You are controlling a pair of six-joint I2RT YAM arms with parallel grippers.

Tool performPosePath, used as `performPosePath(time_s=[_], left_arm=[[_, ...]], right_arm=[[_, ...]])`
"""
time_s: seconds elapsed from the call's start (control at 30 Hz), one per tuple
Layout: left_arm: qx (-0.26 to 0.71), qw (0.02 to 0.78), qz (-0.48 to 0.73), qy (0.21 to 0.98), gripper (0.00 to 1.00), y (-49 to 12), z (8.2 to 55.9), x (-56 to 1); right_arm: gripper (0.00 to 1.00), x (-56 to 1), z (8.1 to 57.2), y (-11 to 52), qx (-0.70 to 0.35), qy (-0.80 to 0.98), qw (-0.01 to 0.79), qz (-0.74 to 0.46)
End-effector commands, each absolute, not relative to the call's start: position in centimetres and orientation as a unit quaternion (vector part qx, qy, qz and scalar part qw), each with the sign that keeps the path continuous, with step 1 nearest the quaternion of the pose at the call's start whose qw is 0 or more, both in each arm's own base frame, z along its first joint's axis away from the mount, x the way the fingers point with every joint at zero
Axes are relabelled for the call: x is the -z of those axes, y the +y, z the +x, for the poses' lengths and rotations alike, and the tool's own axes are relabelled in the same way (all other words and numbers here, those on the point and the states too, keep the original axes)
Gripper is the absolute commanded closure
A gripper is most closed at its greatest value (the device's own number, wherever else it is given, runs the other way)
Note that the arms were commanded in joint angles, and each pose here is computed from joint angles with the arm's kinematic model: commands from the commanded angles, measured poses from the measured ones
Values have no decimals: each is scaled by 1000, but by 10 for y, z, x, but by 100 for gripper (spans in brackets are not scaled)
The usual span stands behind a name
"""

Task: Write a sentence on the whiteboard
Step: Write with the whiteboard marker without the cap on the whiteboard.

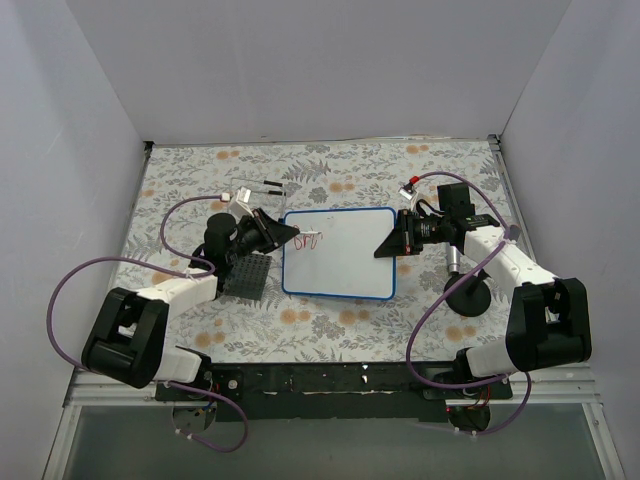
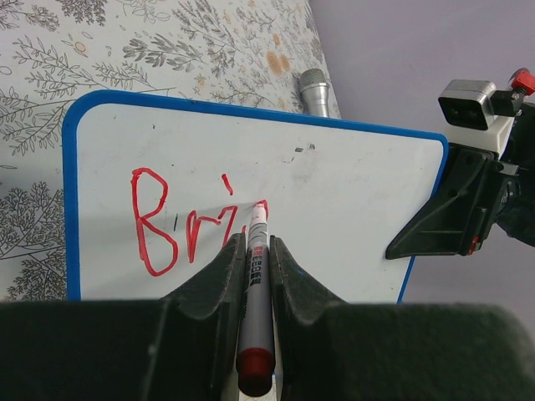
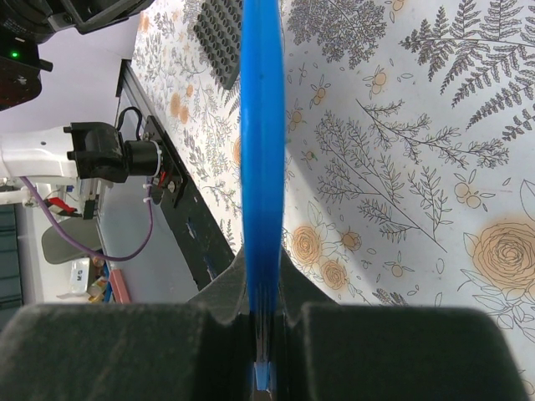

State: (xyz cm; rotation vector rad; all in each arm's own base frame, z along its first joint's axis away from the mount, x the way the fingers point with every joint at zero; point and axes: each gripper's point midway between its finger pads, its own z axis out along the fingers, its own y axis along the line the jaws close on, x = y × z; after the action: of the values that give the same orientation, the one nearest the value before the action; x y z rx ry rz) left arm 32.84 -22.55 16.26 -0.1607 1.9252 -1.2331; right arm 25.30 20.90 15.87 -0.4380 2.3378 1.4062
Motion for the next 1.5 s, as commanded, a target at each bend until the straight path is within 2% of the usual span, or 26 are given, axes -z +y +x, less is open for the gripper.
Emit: performPosePath(time_s=[0.0, 0.83, 1.47], left_arm=[[471, 427, -56, 770, 100, -221, 328, -165], [501, 371, -27, 781, 100, -232, 303, -156], [504, 399, -51, 765, 100, -234, 329, -176]], right_arm=[[99, -167, 258, 209, -497, 819, 221, -184], [99, -168, 258, 209, -498, 818, 222, -184], [99, -168, 257, 208, -498, 818, 223, -183]])
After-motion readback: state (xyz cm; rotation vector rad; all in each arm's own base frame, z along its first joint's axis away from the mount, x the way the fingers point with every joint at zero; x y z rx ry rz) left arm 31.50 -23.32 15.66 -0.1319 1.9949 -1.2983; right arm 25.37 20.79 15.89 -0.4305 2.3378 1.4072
